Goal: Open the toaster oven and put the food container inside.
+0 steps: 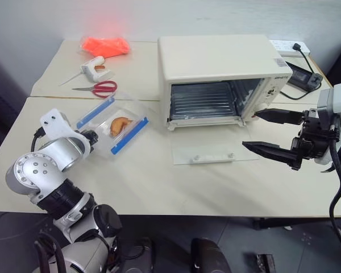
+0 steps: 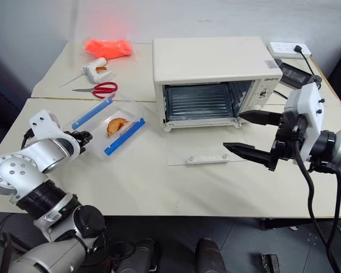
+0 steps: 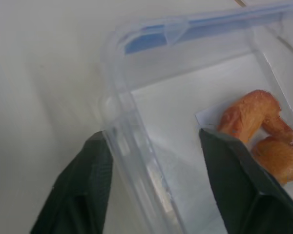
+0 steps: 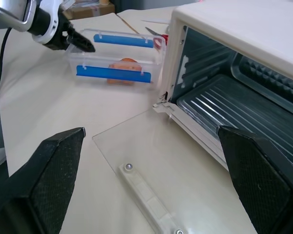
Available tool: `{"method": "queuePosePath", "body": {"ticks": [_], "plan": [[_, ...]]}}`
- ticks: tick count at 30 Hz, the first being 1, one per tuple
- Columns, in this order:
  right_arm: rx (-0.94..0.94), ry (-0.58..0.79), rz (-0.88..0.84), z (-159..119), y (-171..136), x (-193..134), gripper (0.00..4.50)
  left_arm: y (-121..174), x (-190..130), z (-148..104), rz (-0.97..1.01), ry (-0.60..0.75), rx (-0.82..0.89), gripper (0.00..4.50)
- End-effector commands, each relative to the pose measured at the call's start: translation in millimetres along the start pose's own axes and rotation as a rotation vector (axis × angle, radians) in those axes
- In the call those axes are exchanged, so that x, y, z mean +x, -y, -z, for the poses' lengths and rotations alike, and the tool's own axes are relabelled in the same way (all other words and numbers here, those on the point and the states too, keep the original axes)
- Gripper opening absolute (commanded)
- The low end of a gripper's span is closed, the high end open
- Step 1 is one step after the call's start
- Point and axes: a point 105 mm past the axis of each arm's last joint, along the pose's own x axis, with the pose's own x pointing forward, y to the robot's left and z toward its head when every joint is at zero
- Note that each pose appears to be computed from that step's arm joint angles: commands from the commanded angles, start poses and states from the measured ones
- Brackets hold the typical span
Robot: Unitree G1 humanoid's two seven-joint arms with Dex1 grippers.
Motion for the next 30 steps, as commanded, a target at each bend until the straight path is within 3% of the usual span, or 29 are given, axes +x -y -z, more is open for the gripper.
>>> {"method": "queuePosePath", "body": {"ticks": [1, 6, 11, 15, 25, 30], "plan": [[-0.055, 0.043, 0.001, -13.0, -3.9, -1.7, 4.5, -5.3, -3.9, -8.5, -0.009, 0.029, 0.013, 1.57], [-0.05, 0.039, 0.001, -11.9, -2.7, -2.7, 4.5, -15.3, -6.6, -17.1, 0.004, 0.023, 0.105, 0.31], [0.008, 0.014, 0.0, -6.4, 0.5, -6.6, 4.5, -17.9, -23.8, -36.7, 0.098, 0.023, 0.338, 0.31], [0.038, 0.009, -0.001, -3.6, 1.1, -10.0, 4.5, -2.9, -37.6, -25.2, 0.261, -0.069, 0.486, 0.31], [0.04, -0.018, 0.019, 6.8, -5.7, -7.8, 4.5, 40.3, -51.1, 0.7, 0.502, -0.258, 0.579, 0.31], [0.041, -0.056, 0.047, 12.8, -9.1, -14.3, 4.5, 84.6, -46.8, 13.0, 0.604, -0.303, 0.607, 0.31]]}}
